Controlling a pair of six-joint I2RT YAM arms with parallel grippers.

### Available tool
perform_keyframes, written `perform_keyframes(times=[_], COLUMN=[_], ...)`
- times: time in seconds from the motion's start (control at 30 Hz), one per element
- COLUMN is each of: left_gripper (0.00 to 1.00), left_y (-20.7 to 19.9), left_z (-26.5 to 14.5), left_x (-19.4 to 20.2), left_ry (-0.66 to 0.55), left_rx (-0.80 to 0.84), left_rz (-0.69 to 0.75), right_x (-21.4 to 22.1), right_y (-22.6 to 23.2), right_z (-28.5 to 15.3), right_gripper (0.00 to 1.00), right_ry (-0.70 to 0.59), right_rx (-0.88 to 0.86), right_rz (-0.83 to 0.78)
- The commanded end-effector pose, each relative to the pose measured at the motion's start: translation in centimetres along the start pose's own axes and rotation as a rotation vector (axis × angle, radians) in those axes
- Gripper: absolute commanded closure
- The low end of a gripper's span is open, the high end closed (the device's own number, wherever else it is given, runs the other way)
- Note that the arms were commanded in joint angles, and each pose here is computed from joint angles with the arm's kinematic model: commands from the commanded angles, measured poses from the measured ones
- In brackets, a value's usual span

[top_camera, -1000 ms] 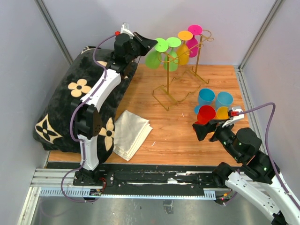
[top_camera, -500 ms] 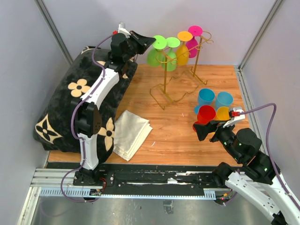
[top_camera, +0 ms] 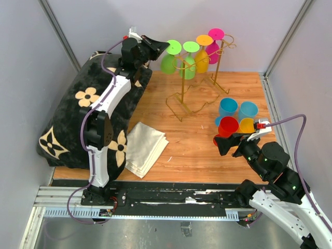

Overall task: Take the wine glass off the wine glass rack
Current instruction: Pick up the wine glass from the wine rack, then place the wine glass at the center of the board.

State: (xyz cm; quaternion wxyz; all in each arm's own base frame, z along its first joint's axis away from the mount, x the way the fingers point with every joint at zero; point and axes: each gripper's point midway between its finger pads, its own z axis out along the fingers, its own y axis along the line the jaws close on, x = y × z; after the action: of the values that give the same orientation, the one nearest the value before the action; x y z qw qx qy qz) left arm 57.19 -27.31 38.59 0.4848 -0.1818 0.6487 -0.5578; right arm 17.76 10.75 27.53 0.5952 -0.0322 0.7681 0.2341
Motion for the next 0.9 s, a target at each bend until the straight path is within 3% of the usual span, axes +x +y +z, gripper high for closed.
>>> perform_keyframes(times=[0.0, 0.33, 0.57, 0.87], left_gripper=[0.99, 0.99, 1.00, 1.00], left_y=[-1.4, -3.8, -4.8, -7.5], left_z=[-0.4, -4.8, -12.6, -15.0], left_x=[-1.3, -1.8, -3.0, -1.2], left_ry=[-0.038, -0.095, -0.295, -0.207], left_rx=[0.047, 0.088, 0.110, 0.189], left_rz=[0.057, 0.204, 0.344, 0.321], right_x=[-0.5, -0.9, -0.2, -1.0], right_y=[-0.4, 0.2, 1.6, 2.1], right_z=[-0.1, 0.3, 1.1, 1.3], right_gripper=[0.02, 0.02, 0.02, 0.02], right_ry=[-0.015, -0.003, 0.018, 0.006], right_rx=[0.028, 0.006, -0.063, -0.073], right_rz=[0.012, -0.018, -0.015, -0.013])
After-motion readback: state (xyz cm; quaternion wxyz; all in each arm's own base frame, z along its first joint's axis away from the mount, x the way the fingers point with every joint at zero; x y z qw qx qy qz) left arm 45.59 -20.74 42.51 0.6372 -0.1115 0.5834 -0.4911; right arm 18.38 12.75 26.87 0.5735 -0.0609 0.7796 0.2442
